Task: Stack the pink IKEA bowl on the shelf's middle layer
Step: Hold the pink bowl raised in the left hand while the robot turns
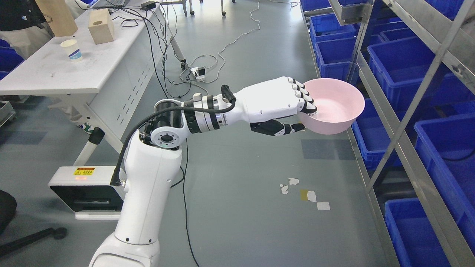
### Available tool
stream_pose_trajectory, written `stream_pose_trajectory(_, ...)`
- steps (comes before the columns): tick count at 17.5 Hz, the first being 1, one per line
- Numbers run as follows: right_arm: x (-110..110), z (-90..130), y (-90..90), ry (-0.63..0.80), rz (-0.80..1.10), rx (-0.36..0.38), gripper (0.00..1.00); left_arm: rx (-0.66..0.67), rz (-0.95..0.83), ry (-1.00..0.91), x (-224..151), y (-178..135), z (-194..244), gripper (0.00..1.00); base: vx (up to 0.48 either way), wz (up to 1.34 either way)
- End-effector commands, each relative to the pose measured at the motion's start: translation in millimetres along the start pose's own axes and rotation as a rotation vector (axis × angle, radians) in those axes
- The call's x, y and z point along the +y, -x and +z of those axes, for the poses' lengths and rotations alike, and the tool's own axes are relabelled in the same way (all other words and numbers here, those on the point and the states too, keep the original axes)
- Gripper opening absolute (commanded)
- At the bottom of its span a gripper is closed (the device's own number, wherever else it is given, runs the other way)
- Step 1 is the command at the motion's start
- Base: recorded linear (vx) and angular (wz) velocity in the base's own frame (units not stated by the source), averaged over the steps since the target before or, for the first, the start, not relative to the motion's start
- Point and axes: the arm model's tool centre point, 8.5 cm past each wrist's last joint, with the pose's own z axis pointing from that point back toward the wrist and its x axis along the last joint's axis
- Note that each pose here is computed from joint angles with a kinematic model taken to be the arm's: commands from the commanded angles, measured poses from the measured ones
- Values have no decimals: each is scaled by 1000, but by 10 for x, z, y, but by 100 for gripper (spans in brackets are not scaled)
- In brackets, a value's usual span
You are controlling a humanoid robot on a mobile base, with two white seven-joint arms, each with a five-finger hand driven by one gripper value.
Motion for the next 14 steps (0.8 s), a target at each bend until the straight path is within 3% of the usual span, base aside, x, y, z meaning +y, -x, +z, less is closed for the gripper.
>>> stream_pose_trajectory(1,-109,-32,-56,17,3,-17,100,10,-6,11,-1,22,54,1,381,72)
stream_pose_trajectory(14,-109,-32,-56,17,3,-17,100,-18,-31,-40,202,17,20,2,342,111)
